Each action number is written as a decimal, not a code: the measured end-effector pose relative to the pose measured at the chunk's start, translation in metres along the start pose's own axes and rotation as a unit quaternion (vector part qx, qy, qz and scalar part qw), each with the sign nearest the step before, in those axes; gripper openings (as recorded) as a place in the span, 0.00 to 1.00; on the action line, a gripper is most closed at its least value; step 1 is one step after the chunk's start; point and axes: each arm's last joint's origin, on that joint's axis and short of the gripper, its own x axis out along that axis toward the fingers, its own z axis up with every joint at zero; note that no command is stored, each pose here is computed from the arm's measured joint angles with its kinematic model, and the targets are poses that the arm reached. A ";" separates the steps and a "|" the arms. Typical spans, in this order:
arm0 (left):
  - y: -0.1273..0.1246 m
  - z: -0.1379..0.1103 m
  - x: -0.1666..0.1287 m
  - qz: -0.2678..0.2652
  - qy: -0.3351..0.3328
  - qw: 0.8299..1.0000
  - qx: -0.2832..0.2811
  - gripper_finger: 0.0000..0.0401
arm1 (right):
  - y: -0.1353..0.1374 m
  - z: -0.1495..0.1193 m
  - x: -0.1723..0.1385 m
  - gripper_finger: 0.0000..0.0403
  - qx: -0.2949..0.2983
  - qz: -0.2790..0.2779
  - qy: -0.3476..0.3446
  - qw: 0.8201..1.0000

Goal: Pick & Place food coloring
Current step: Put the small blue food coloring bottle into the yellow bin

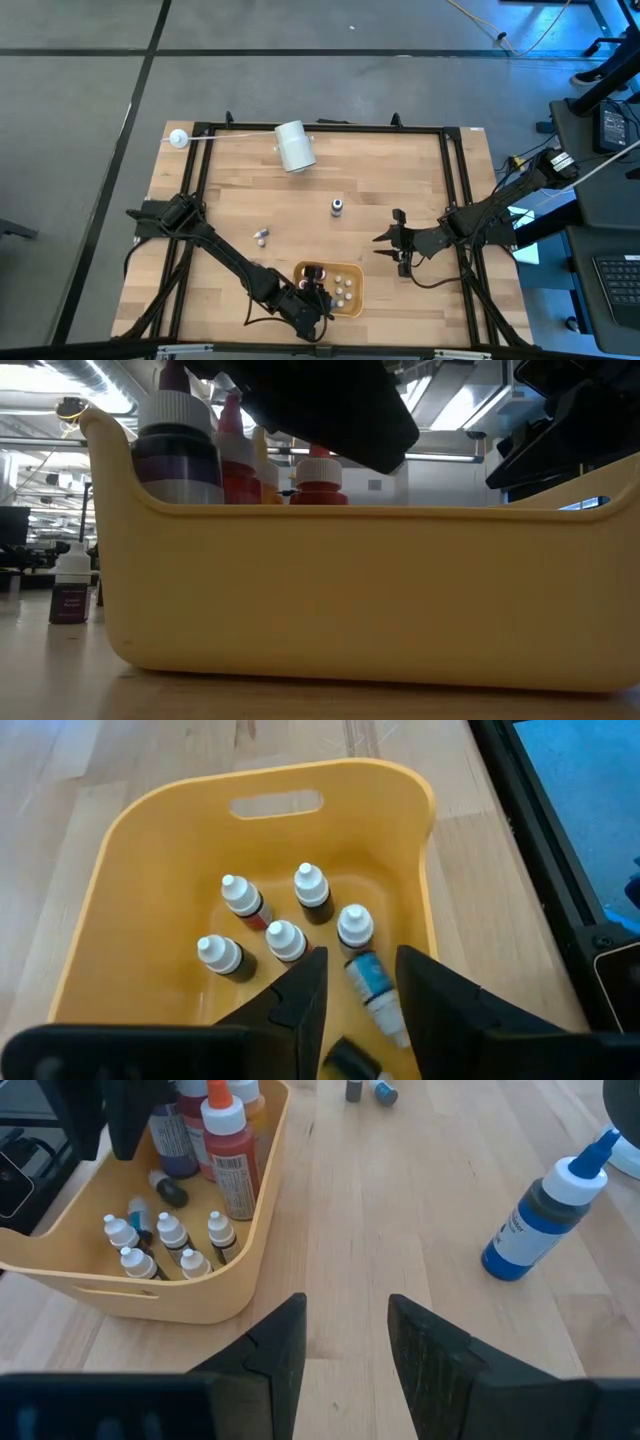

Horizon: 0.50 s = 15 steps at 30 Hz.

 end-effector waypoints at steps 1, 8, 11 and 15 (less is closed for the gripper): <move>0.000 0.000 0.000 0.000 0.000 1.000 0.000 0.30 | 0.000 0.000 0.000 0.36 0.000 0.000 0.000 1.000; 0.005 0.013 -0.017 -0.003 -0.024 1.000 -0.011 0.33 | 0.000 0.001 0.000 0.36 0.002 0.002 -0.007 1.000; 0.011 0.026 -0.037 0.001 -0.051 0.998 -0.024 0.33 | 0.000 0.001 0.000 0.36 0.000 0.002 -0.007 1.000; 0.021 0.044 -0.066 -0.001 -0.086 0.996 -0.024 0.32 | 0.000 0.001 0.000 0.36 0.002 0.002 -0.006 1.000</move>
